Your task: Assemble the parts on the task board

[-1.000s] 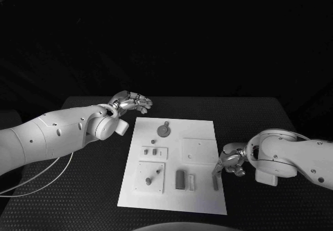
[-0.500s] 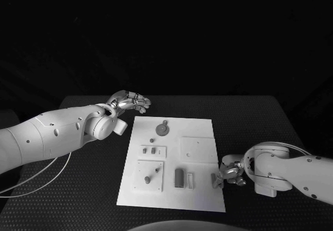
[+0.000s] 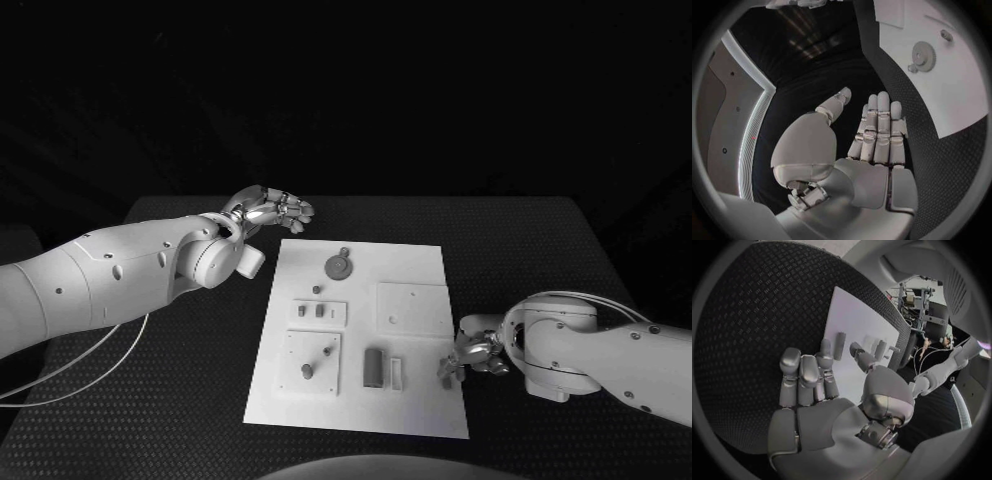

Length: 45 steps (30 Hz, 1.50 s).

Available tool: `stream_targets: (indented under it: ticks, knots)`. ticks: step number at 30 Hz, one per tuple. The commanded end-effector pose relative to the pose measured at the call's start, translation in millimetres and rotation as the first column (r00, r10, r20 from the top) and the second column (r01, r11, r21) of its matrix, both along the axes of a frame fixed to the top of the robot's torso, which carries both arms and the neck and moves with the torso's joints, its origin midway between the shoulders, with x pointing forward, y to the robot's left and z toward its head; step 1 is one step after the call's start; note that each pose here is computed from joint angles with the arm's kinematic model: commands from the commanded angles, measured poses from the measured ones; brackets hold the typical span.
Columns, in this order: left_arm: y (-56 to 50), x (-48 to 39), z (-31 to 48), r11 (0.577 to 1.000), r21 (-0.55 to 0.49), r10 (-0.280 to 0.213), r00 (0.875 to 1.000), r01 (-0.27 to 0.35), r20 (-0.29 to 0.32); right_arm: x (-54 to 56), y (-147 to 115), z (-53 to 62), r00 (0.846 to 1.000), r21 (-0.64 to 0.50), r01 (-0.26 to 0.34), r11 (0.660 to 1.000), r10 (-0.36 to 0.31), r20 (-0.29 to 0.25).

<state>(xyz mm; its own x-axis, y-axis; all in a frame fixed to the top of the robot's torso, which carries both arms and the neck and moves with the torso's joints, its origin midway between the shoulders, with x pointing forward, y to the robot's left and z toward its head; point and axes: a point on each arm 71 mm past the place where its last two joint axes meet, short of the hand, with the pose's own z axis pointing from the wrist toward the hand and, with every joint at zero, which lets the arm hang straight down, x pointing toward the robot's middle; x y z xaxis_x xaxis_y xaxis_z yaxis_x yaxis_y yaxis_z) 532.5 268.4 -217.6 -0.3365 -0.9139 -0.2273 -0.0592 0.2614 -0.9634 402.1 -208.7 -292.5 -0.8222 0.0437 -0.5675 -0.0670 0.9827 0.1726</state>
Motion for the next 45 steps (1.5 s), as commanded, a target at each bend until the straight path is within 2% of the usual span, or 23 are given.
stream_targets:
  ticks: [1, 7, 15, 17, 19, 25, 38, 45]
  knots:
    - [-2.5, -0.4, 0.9, 1.0, -0.011, -0.015, 1.0, 0.015, 0.002, 0.8, 4.3, -1.4, 0.999, -0.016, -0.018, 1.0, 0.018, 0.03]
    - [-2.3, -0.6, 0.8, 1.0, -0.011, -0.016, 1.0, 0.016, 0.001, -2.8, 10.7, -10.2, 0.998, -0.042, -0.055, 0.998, 0.057, 0.034]
    - [-1.5, -0.8, 0.9, 1.0, -0.011, -0.014, 1.0, 0.014, 0.001, -4.5, 18.1, -15.2, 0.991, -0.079, -0.104, 0.991, 0.11, 0.07]
    - [-1.5, -0.8, 0.9, 1.0, -0.011, -0.014, 1.0, 0.014, 0.0, -4.6, 21.0, -16.3, 0.987, -0.099, -0.128, 0.987, 0.137, 0.089]
    - [-1.5, -1.0, 0.9, 1.0, -0.011, -0.014, 1.0, 0.014, 0.0, -5.8, 25.7, -18.3, 0.975, -0.135, -0.167, 0.977, 0.184, 0.123]
    - [-0.8, -1.1, 0.9, 1.0, -0.011, -0.014, 1.0, 0.014, 0.0, -7.9, 31.9, -22.5, 0.956, -0.18, -0.21, 0.961, 0.241, 0.169]
    - [-1.1, -1.4, 0.9, 1.0, -0.011, -0.015, 1.0, 0.015, -0.002, -7.9, 34.3, -22.1, 0.95, -0.17, -0.204, 0.964, 0.237, 0.205]
    - [-1.2, -1.3, 0.7, 1.0, -0.011, -0.015, 1.0, 0.015, -0.003, -13.3, 34.4, -22.4, 0.968, -0.094, -0.181, 0.979, 0.195, 0.16]
